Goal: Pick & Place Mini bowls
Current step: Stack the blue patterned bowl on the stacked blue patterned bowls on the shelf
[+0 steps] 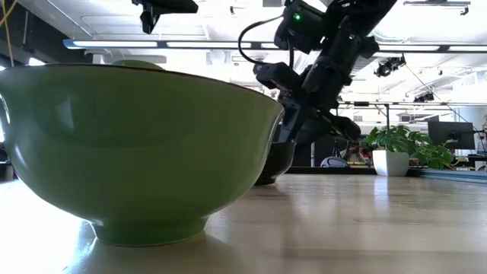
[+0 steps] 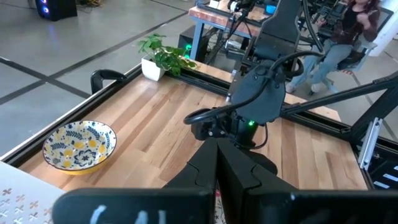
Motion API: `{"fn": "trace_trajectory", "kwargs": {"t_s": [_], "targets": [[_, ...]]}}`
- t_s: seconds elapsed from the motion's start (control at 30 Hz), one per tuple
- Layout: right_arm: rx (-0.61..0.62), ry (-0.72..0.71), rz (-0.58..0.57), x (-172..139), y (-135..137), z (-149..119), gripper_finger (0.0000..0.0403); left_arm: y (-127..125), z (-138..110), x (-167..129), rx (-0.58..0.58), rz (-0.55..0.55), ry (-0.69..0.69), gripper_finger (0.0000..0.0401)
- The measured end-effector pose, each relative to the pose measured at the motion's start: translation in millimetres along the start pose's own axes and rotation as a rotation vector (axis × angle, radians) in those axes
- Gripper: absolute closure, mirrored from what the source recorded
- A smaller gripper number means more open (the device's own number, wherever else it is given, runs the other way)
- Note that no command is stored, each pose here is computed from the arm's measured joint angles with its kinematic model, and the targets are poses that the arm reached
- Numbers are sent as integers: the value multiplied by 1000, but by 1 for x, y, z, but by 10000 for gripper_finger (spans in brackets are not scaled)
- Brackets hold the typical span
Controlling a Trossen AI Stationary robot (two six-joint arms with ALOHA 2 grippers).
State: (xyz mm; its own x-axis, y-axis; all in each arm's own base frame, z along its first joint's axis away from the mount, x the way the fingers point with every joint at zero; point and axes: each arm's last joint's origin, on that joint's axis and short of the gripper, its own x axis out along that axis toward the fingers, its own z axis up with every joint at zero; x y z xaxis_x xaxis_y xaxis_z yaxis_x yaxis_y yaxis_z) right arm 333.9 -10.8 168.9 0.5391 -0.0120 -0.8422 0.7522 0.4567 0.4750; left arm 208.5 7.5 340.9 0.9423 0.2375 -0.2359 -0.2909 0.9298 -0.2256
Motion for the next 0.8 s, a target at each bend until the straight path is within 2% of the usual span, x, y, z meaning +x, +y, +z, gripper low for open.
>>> {"fn": "trace_trajectory", "kwargs": {"t_s": [0.3,0.53,0.67,0.8], "targets": [[-48,-8,4,-2,1,1,265,0,0,0,0,2,0,401],[-119,-127,18,-26,6,7,223,0,-4,9,-30,7,24,401],[-201,-230,35,-51,12,9,221,-1,-8,15,-45,15,49,401],[-352,-299,79,-81,19,3,243,-2,-13,23,-92,18,83,401]]}}
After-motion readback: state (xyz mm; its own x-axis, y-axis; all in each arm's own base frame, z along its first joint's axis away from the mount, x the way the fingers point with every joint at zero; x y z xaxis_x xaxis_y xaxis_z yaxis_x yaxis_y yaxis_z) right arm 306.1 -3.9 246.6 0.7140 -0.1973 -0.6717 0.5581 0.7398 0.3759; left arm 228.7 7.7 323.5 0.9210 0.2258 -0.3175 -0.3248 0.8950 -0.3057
